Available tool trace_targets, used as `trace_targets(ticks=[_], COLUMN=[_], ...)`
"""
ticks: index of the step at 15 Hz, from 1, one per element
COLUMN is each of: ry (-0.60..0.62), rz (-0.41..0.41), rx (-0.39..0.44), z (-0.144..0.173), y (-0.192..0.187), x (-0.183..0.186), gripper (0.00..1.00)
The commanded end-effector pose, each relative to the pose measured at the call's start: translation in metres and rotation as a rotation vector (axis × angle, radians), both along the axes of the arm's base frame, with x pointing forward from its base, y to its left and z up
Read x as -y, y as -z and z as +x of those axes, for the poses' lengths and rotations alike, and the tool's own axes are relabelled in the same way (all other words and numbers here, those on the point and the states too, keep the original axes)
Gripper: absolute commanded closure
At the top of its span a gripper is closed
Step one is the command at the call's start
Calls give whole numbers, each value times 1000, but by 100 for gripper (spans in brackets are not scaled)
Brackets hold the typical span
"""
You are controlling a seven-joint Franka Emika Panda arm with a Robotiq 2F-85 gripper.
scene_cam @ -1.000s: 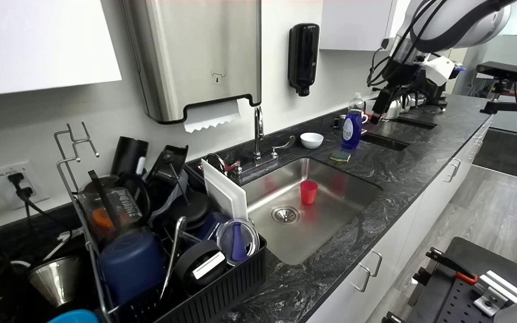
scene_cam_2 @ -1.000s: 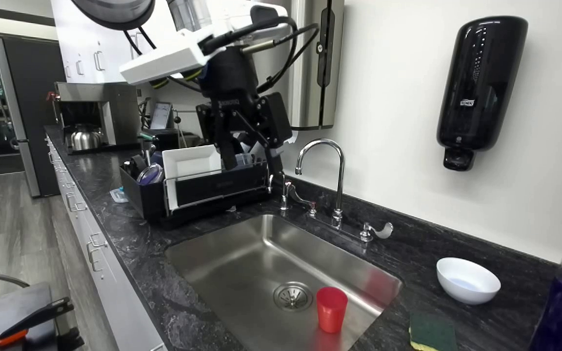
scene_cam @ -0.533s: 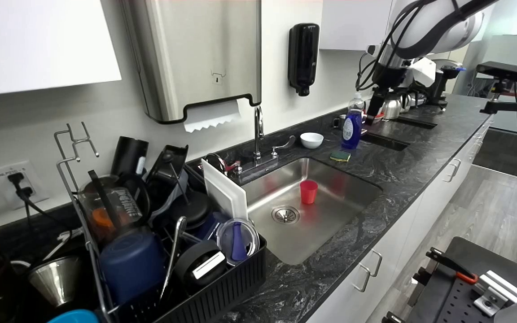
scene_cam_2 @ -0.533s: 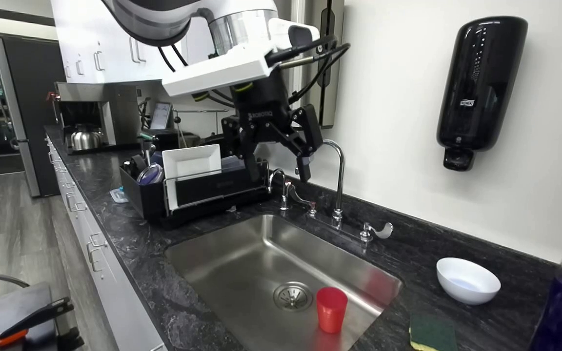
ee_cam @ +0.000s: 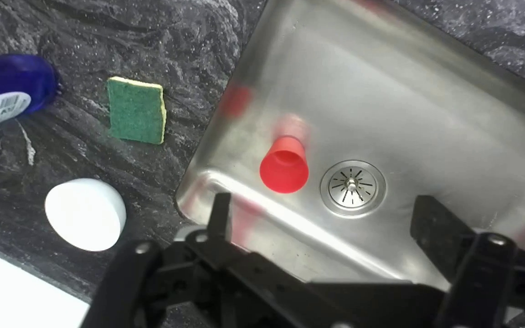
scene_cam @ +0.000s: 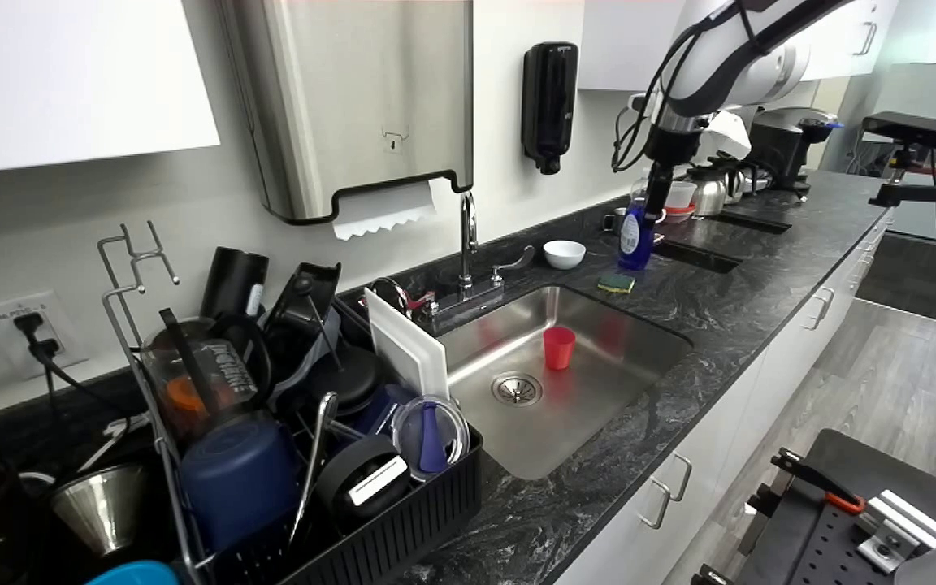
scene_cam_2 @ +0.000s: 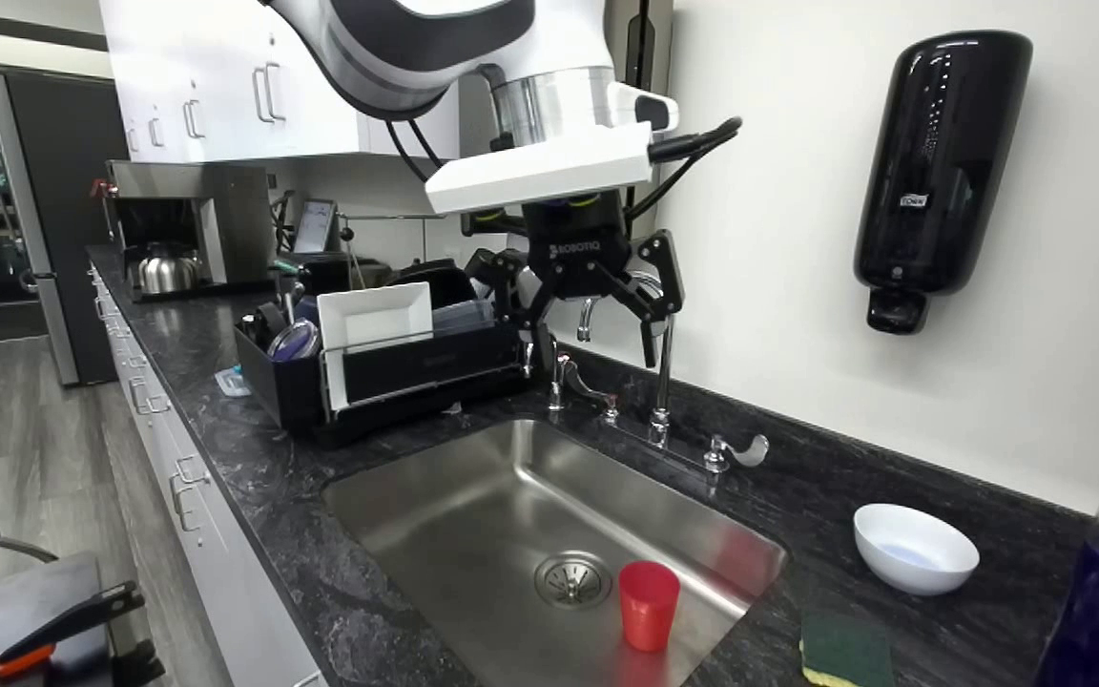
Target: Use the faucet handle on the right to open the faucet
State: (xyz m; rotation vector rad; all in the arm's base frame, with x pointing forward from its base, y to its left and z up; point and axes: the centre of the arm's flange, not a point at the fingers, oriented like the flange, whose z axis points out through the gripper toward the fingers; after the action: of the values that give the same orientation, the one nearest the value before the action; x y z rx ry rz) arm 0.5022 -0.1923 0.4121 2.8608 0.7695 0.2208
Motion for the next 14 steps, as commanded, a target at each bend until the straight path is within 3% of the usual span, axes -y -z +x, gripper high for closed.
trace_targets(ticks=[1,6,14], ry=[-91,-159,-242], rz=[-5,-41,-63], rx=[-35,-55,-52], z=[41,83,117], y=[1,8,32], x=[13,15,20], gripper=[0,0,0])
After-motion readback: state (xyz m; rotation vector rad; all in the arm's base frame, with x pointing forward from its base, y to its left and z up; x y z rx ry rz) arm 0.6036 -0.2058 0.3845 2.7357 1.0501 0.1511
